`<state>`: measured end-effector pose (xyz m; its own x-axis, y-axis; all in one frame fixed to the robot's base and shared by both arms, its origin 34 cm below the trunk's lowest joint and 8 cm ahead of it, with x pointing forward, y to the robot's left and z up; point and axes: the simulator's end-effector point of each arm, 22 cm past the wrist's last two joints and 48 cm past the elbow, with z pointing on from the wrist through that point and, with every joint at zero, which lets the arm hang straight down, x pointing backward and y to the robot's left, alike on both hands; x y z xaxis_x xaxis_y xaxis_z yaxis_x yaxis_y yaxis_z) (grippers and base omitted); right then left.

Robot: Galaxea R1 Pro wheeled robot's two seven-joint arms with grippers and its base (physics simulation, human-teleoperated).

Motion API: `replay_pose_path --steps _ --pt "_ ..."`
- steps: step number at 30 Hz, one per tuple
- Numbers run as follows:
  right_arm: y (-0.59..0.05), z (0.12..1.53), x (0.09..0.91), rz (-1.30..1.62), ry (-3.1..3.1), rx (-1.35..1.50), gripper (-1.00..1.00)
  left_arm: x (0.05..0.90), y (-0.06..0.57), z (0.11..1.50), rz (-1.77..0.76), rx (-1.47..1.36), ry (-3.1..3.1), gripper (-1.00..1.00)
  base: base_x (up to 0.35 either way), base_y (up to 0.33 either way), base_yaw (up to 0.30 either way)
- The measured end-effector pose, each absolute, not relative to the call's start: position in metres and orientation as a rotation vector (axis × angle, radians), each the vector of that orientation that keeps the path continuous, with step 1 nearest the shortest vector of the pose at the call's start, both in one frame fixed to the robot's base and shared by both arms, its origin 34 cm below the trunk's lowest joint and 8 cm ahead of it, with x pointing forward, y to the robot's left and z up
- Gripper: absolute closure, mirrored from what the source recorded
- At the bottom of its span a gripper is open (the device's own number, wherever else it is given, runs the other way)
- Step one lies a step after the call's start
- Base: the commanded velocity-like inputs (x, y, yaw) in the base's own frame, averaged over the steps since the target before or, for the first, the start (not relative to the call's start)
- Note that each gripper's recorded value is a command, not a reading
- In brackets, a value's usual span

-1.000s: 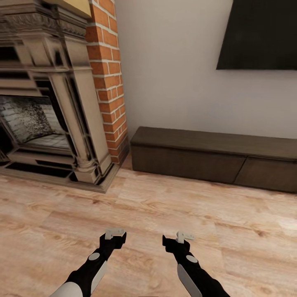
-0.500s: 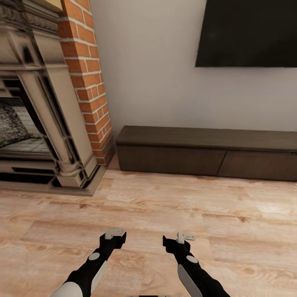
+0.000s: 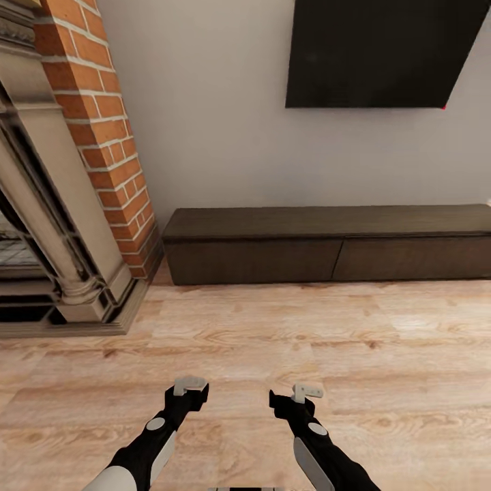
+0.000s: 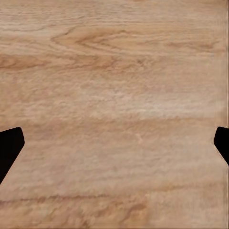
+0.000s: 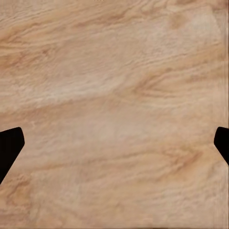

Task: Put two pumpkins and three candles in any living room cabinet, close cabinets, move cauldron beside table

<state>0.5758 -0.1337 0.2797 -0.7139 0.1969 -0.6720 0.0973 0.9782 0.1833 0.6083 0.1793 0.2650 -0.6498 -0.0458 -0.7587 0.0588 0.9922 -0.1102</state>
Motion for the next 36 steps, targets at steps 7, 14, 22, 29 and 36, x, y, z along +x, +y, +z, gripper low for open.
replay_pose_path --steps 7,14,22,29,36 --pt "-0.1346 0.2769 0.5737 0.169 2.376 0.204 -1.00 0.6082 0.1796 0.2645 -0.155 0.008 2.274 -1.00 0.000 0.000 -0.271" --pt "-0.1334 0.2775 0.5738 0.170 2.374 0.201 -1.00 0.6078 0.1801 0.2642 -0.153 0.009 2.275 -1.00 0.077 0.000 -0.179" --pt "-0.1321 0.2782 0.5741 0.170 2.374 0.198 -1.00 0.6070 0.1799 0.2637 -0.151 0.011 2.277 -1.00 0.299 0.000 -0.019" --pt "-0.1279 0.2810 0.5757 0.177 2.367 0.192 -1.00 0.6071 0.1801 0.2637 -0.151 0.010 2.276 -1.00 0.322 0.000 -0.001" --pt "-0.1266 0.2827 0.5767 0.166 2.364 0.196 -1.00 0.6076 0.1804 0.2639 -0.152 0.007 2.275 -1.00 0.137 0.000 0.000"
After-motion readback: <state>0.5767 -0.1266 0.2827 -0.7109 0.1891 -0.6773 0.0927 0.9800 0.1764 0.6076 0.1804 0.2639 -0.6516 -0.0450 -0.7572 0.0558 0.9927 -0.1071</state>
